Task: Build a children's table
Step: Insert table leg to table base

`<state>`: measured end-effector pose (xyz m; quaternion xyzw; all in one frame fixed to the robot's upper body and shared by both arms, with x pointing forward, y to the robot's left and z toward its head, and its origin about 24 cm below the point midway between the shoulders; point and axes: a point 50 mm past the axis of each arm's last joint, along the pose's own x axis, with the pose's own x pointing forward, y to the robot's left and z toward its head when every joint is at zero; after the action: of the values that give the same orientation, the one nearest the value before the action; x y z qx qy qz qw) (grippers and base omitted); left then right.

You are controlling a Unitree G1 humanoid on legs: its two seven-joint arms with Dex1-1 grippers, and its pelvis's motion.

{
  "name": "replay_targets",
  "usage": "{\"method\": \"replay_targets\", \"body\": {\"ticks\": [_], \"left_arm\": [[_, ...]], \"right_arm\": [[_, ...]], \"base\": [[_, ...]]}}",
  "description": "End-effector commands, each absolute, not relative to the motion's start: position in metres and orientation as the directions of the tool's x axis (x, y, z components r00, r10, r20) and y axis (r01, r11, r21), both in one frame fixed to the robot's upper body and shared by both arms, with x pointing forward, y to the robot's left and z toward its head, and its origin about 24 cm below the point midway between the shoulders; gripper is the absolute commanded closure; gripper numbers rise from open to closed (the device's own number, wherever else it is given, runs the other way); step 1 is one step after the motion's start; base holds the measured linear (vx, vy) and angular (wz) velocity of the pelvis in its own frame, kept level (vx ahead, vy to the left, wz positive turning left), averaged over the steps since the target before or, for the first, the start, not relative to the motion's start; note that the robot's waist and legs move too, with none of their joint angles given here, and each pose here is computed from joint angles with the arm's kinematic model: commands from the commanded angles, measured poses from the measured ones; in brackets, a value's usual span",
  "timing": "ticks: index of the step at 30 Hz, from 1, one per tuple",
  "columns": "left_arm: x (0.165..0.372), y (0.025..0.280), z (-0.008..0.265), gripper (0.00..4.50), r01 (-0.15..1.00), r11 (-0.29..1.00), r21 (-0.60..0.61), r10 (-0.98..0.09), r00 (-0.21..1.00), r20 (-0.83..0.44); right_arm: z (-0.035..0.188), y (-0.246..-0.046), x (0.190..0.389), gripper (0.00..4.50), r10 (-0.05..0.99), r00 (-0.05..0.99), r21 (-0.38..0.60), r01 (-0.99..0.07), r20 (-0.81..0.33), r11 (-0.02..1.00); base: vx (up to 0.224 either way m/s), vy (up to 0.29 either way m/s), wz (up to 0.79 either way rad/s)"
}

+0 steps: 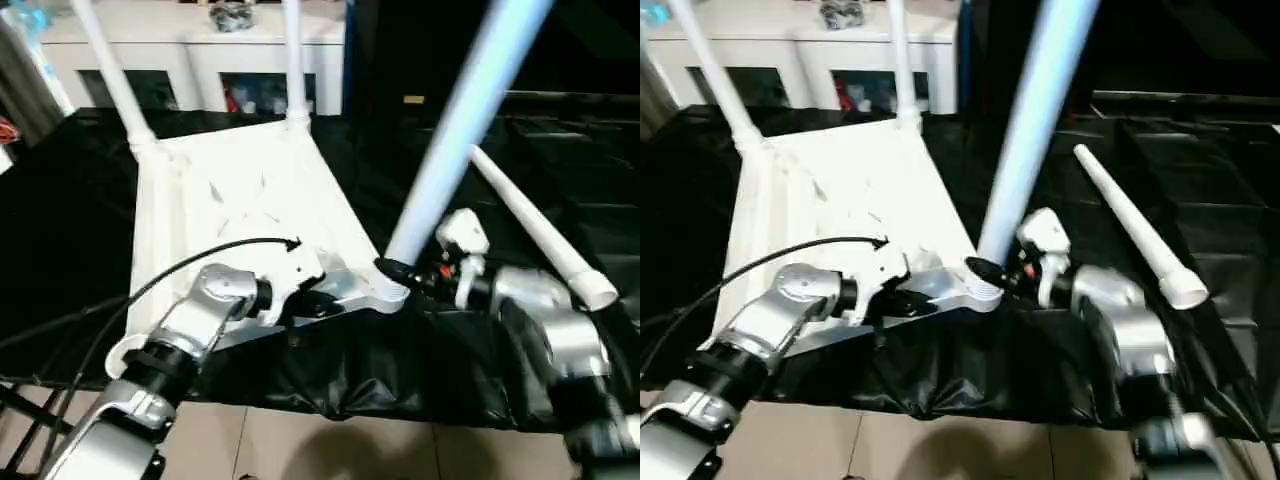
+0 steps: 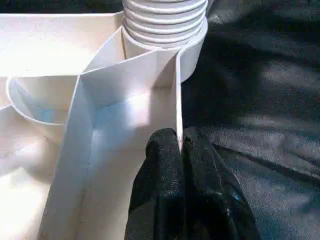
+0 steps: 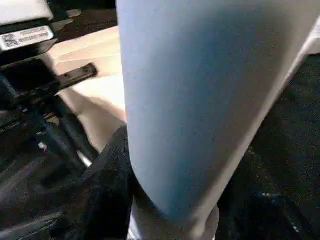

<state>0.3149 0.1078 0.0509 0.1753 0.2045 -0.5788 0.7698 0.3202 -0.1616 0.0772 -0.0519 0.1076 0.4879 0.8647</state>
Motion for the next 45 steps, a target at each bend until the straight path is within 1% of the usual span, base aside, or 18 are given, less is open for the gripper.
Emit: {"method": "replay_targets", "body": {"ticks": [1,6,7,9,16,20,23,24,25,27,28,29,30,31,36,39,40,45], "left_arm": [[0.312,0.112,0.055,4.50,0.970,0.238,0.046,-0.816,0.225,-0.533],[0.307,0.114,0.059,4.50,0.980,0.193,0.046,-0.824,0.187,-0.535],[0.305,0.115,0.062,4.50,0.984,0.170,0.045,-0.823,0.167,-0.543],[0.303,0.116,0.063,4.50,0.987,0.154,0.045,-0.820,0.153,-0.552],[0.302,0.121,0.066,4.50,0.994,0.102,0.048,-0.803,0.110,-0.585],[0.304,0.122,0.068,4.50,0.992,0.113,0.056,-0.799,0.124,-0.588],[0.310,0.119,0.070,4.50,0.980,0.183,0.078,-0.802,0.195,-0.565],[0.315,0.116,0.072,4.50,0.965,0.242,0.097,-0.798,0.255,-0.545],[0.317,0.115,0.072,4.50,0.960,0.262,0.103,-0.796,0.275,-0.539],[0.322,0.112,0.075,4.50,0.944,0.309,0.114,-0.789,0.321,-0.524],[0.322,0.111,0.076,4.50,0.942,0.314,0.117,-0.788,0.327,-0.522],[0.325,0.107,0.079,4.50,0.930,0.344,0.131,-0.780,0.360,-0.512],[0.326,0.106,0.080,4.50,0.923,0.360,0.135,-0.776,0.377,-0.506],[0.330,0.099,0.086,4.50,0.899,0.411,0.151,-0.763,0.430,-0.483],[0.333,0.085,0.096,4.50,0.862,0.483,0.157,-0.742,0.498,-0.450],[0.331,0.069,0.101,4.50,0.828,0.538,0.157,-0.718,0.548,-0.429],[0.330,0.061,0.101,4.50,0.820,0.550,0.159,-0.710,0.560,-0.428],[0.331,0.059,0.098,4.50,0.810,0.560,0.176,-0.693,0.573,-0.438]], "right_arm": [[0.064,-0.167,0.318,2.63,0.828,0.468,0.072,-0.857,-0.309,0.511],[0.059,-0.167,0.314,2.63,0.854,0.383,0.082,-0.896,-0.351,0.436],[0.056,-0.166,0.311,2.63,0.866,0.341,0.090,-0.913,-0.365,0.398],[0.054,-0.166,0.310,2.63,0.873,0.313,0.098,-0.923,-0.375,0.373],[0.051,-0.164,0.310,2.63,0.877,0.248,0.091,-0.946,-0.411,0.310],[0.050,-0.163,0.312,2.63,0.879,0.246,0.092,-0.947,-0.409,0.308],[0.047,-0.160,0.318,2.63,0.864,0.323,0.078,-0.922,-0.387,0.379],[0.045,-0.158,0.324,2.63,0.832,0.405,0.048,-0.890,-0.379,0.454],[0.045,-0.158,0.326,2.63,0.820,0.432,0.038,-0.877,-0.376,0.479],[0.042,-0.158,0.333,2.63,0.764,0.522,0.006,-0.824,-0.379,0.567],[0.041,-0.158,0.335,2.63,0.753,0.536,0.002,-0.814,-0.380,0.581],[0.039,-0.158,0.340,2.63,0.701,0.601,-0.014,-0.763,-0.383,0.646],[0.038,-0.157,0.342,2.63,0.676,0.630,-0.018,-0.737,-0.383,0.676],[0.033,-0.154,0.348,2.64,0.600,0.703,-0.002,-0.650,-0.383,0.760],[0.028,-0.145,0.357,2.64,0.499,0.770,0.038,-0.530,-0.398,0.847],[0.026,-0.136,0.361,2.64,0.437,0.798,0.077,-0.448,-0.416,0.891],[0.025,-0.132,0.363,2.64,0.418,0.802,0.062,-0.435,-0.427,0.898],[0.024,-0.127,0.363,2.64,0.417,0.803,0.044,-0.442,-0.426,0.896]], "base": [[0.000,0.000,0.00],[0.000,0.000,0.00],[0.000,0.000,0.00],[0.000,0.000,0.00],[0.000,0.000,0.00],[0.000,0.000,0.00],[0.000,0.000,0.00],[0.000,0.000,0.00],[0.000,0.000,0.00],[0.000,0.000,0.00],[0.000,0.000,0.00],[0.000,0.000,0.00],[0.000,0.000,0.00],[0.000,0.000,0.00],[0.000,0.000,0.00],[0.000,0.000,0.00],[0.000,0.000,0.00],[0.000,0.000,0.00]]}}
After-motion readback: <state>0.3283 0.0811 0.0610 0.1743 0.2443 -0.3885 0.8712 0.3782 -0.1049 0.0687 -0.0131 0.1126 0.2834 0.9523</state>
